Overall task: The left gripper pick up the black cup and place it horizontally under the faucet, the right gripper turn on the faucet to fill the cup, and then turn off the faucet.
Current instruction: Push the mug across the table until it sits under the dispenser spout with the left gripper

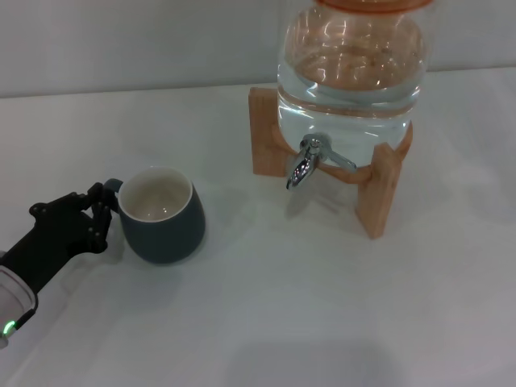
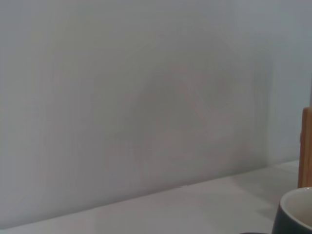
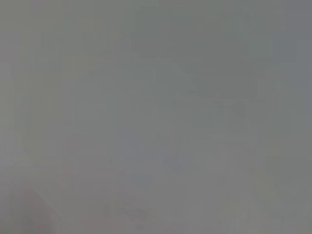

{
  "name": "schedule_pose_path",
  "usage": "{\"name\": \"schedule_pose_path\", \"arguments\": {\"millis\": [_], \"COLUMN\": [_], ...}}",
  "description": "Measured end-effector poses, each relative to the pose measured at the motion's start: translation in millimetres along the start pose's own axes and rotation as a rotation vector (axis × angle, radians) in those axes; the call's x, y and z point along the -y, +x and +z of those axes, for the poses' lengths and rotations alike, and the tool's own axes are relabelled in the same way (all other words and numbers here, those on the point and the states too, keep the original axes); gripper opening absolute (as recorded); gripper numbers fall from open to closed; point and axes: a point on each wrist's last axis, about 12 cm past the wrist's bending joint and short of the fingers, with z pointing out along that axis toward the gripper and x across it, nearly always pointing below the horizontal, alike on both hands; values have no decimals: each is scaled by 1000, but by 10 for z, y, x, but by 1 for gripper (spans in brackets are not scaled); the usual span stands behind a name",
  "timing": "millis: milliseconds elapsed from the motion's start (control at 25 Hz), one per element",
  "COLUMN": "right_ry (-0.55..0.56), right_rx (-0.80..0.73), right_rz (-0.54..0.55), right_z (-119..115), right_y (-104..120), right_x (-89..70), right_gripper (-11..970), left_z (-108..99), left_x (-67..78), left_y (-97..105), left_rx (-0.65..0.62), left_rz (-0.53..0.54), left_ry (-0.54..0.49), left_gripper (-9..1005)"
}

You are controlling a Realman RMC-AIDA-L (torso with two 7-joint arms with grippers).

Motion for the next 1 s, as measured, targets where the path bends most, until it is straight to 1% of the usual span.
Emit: {"name": "schedule_pose_path", "arguments": {"millis": [400, 600, 1000], "right_ry": [-1, -9, -23], "right_rx": [-4, -5, -13], "right_rz": [0, 0, -3], "right_z": [10, 40, 104], "right_y": [7, 10, 25], "right_x": [-6, -28, -76], "right_gripper": [842, 842, 841], "left_z": [99, 154, 209], "left_x": [37, 88, 105], "left_y": [-35, -41, -73], "left_rx": [-16, -34, -31], "left_rz": [21, 38, 44], "left_ry": [39, 78, 92], "left_gripper": [108, 108, 109]}}
